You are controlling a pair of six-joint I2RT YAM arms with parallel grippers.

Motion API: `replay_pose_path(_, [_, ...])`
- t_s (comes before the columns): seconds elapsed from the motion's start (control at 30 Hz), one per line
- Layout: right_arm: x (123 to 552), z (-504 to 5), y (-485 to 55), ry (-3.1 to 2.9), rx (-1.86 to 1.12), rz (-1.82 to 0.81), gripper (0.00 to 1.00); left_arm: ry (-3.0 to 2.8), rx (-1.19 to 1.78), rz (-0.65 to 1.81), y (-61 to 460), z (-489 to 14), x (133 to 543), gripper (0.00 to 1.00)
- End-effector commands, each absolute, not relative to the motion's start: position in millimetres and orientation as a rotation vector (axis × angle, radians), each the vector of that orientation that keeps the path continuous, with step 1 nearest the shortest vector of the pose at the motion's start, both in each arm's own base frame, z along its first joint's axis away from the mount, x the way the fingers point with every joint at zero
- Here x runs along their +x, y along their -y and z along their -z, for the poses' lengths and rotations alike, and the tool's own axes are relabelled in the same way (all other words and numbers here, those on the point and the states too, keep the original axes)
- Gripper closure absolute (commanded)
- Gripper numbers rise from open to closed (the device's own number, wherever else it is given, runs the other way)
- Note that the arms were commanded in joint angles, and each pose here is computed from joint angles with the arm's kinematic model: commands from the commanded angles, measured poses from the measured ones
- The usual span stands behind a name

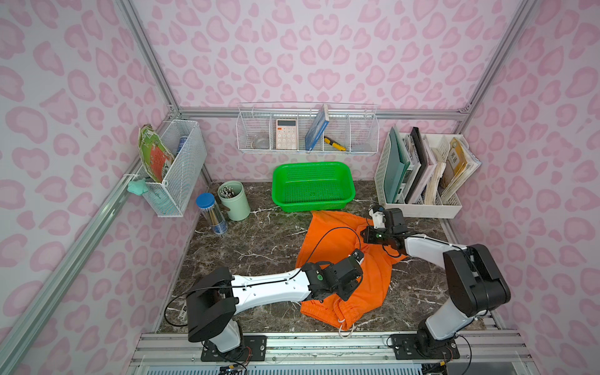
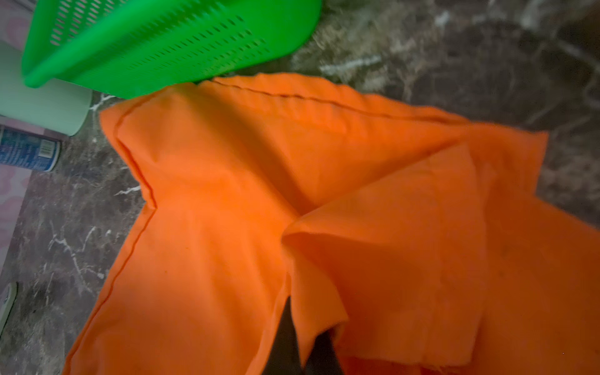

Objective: Roll up the shorts
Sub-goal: Fold the shorts at the center of the board.

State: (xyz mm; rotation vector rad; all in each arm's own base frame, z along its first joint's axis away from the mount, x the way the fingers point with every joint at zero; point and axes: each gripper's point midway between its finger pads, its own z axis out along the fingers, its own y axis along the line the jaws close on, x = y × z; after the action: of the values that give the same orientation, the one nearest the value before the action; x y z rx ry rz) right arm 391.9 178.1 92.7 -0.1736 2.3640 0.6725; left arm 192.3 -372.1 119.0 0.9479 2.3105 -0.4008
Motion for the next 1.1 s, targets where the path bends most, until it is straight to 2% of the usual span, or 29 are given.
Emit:
replay_pose_path(0.0, [402.9,-133.2,-189.6,-2.276,-0.361,-0.562,1.0,-2.253,0.922,0.362,362.1,-136.2,199.2,1.0])
replay_pose_path(0.13, [415.5,-174.3,-234.1,-2.207,-0.493,-0.526,1.0,-2.224,0.836,0.296,334.3,-151.4,204.0,1.0])
replay_pose_path(0.33, [433.5,-198.3,-293.4,-2.158,-0.571,-0.583,1.0,-2.232,0.715,0.176,295.6,-146.8,209.1,1.0])
replay_pose_path(0.7, [441.3,-147.7,-353.5,-2.28,-0.645,-0.697,1.0,-2.229,0.424,-0.229,226.9,-127.4,234.8,1.0])
replay_pose_path(0.9, [439.2,-127.9,-364.9,-2.321,-0.646,-0.775,1.0,-2.258,0.365,-0.312,214.0,-113.4,234.2,1.0])
replay_pose_path(0.93, [439.8,-124.6,-366.0,-2.33,-0.642,-0.781,0.95,-2.264,0.35,-0.327,210.1,-110.8,233.5,1.0])
replay_pose_path(1.0, [440.0,-118.0,-368.6,-2.347,-0.643,-0.799,0.79,-2.274,0.322,-0.345,203.7,-107.6,231.9,0.91])
replay_pose_path(1.07, [438.7,-114.7,-370.7,-2.351,-0.645,-0.818,0.56,-2.28,0.286,-0.353,197.3,-106.7,229.7,0.64])
